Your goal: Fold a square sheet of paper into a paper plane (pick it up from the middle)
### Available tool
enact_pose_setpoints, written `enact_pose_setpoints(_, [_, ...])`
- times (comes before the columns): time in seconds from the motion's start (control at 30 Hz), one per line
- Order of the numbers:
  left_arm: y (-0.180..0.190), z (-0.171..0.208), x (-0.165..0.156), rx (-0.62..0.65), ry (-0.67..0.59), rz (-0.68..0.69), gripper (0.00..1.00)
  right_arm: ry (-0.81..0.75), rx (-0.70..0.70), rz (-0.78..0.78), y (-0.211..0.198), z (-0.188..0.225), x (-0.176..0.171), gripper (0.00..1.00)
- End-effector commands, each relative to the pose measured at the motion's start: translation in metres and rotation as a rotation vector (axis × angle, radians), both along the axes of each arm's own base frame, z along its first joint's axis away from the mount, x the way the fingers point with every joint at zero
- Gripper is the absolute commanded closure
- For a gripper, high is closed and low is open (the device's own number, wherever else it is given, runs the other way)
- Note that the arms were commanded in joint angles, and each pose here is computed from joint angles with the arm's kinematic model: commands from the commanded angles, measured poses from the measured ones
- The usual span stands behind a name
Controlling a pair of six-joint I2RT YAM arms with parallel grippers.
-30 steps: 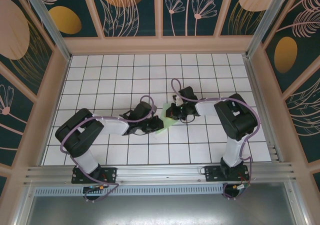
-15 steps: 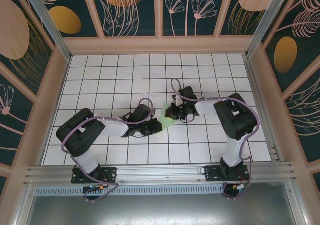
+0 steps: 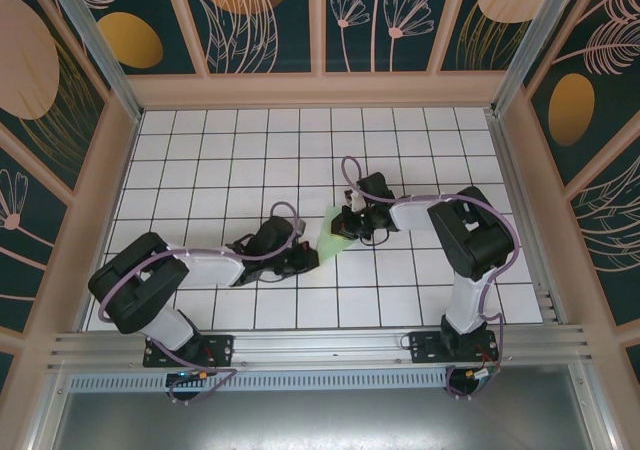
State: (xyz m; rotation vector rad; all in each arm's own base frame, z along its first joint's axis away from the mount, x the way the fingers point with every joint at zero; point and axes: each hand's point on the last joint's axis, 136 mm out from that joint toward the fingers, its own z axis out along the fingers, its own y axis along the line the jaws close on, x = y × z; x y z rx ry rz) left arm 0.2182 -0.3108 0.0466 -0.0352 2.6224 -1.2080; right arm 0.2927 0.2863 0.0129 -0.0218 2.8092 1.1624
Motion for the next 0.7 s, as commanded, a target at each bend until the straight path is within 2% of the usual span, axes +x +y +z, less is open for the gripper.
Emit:
enact_pose_setpoints(0.0, [-0.013, 0.023, 0.023, 0.011, -0.125, -0.014, 1.0, 0.111, -0.265, -0.042, -0.044, -0.067, -0.025, 1.0])
enact_pose_setpoints(0.1, [-0.014, 0.007, 0.033, 0.083, -0.112, -0.005, 1.0, 0.11, -0.265, -0.041, -0.043, -0.067, -0.025, 1.0])
enact_pose_setpoints(0.33, [-0.013, -0.014, 0.036, 0.135, -0.079, 0.006, 1.0, 0.114, -0.262, -0.04, -0.043, -0.067, -0.026, 1.0])
enact_pose_setpoints(0.37, [-0.011, -0.028, 0.034, 0.162, -0.057, 0.002, 1.0, 0.115, -0.263, -0.04, -0.043, -0.067, -0.026, 1.0])
enact_pose_setpoints(0.67, [-0.013, -0.035, 0.043, 0.202, -0.081, -0.007, 1.0, 0.122, -0.266, -0.037, -0.043, -0.069, -0.027, 1.0])
